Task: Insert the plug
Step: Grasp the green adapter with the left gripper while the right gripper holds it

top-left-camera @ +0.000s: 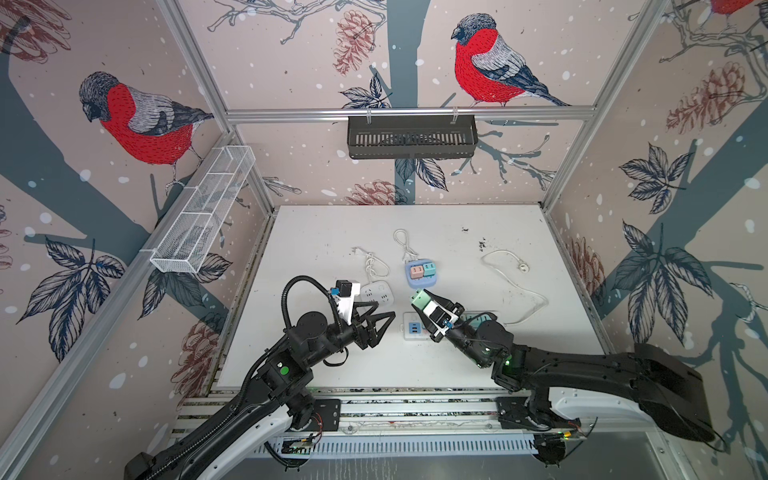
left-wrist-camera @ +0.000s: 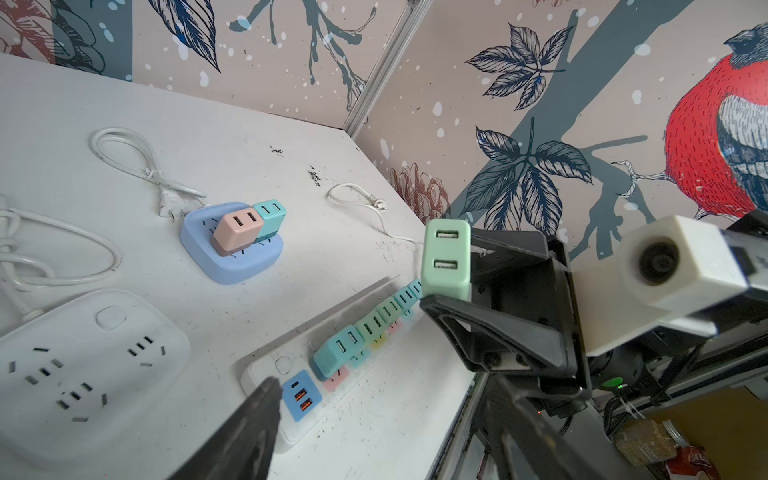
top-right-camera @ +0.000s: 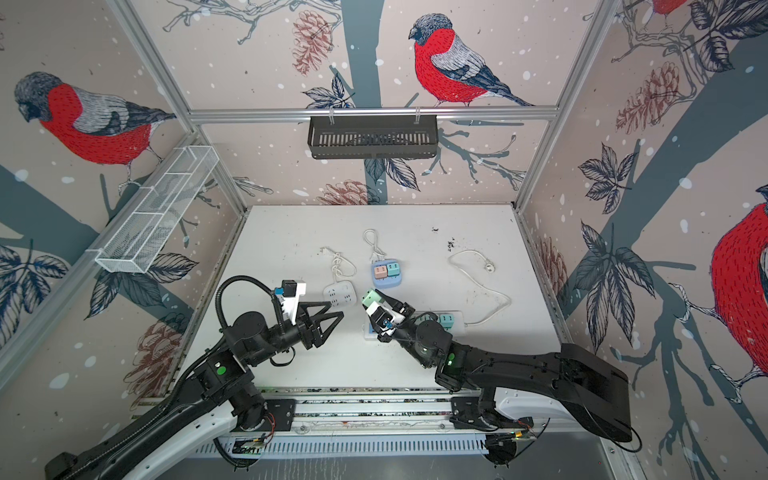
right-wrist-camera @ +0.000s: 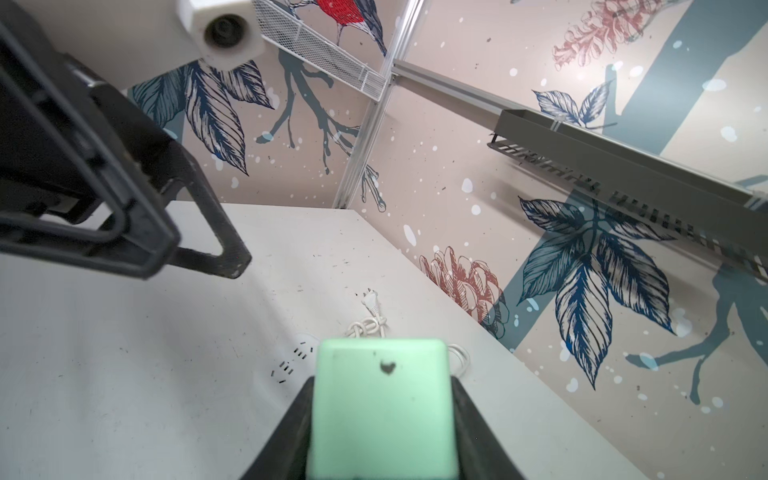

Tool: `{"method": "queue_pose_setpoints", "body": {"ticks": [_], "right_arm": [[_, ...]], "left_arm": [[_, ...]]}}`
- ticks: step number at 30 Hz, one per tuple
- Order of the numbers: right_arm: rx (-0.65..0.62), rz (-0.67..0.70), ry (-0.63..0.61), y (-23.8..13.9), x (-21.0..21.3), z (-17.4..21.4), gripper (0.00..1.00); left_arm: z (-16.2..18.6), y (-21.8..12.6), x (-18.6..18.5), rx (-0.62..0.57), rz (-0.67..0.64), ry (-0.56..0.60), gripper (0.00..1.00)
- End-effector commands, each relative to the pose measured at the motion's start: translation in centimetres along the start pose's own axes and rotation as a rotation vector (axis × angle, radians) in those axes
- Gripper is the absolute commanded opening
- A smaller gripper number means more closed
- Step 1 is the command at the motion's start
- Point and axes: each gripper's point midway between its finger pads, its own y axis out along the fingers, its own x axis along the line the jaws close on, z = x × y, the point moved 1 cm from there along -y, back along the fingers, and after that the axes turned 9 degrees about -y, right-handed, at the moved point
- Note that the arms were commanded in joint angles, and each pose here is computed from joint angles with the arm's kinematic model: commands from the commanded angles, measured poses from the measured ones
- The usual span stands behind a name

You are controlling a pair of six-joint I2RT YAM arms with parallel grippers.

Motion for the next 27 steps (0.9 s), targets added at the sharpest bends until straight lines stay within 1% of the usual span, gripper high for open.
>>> {"method": "queue_pose_setpoints", "body": {"ticks": [1,5,10,12,15,16,18,22,23,27], "right_arm": [[-0.071,-0.008,-0.033,0.0,0.0,-1.5,0.07],[-0.073,-0.025,-0.056,0.2,0.7,-1.7,0.07],[-0.08,-0.049,-0.079,0.5,1.8,-1.9,0.07],[-0.077,-0.057,-0.083,0.8,2.1,-2.0,0.08],[-0.076,-0.076,-0.093,1.2,2.8,-2.3,0.08],[-0.078,-0.08,-0.098,1.3,3.1,-2.4,0.08],[-0.086,-0.08,-0.104,1.3,3.3,-2.7,0.08],[-0.068,-0.093,-0.114,1.8,4.0,-2.2,0.1],[-0.064,-0.098,-0.117,1.8,4.2,-2.1,0.11],[-0.07,-0.108,-0.116,1.7,4.4,-2.1,0.13]], "left_arm": [[-1.6,0.2,-1.2,-0.062,0.028,0.027,0.77],[-1.5,0.6,-2.1,-0.057,0.065,0.033,0.77],[-0.8,1.7,-2.8,-0.013,0.084,0.036,0.75],[-0.4,2.3,-3.0,0.01,0.084,0.041,0.75],[0.2,3.2,-3.0,0.041,0.067,0.043,0.71],[0.3,3.5,-3.0,0.049,0.065,0.045,0.69],[0.6,3.9,-3.1,0.064,0.064,0.048,0.61],[0.7,4.1,-3.4,0.077,0.06,0.056,0.52],[0.7,4.0,-3.4,0.076,0.061,0.059,0.49],[0.7,3.7,-3.5,0.068,0.072,0.064,0.28]]}}
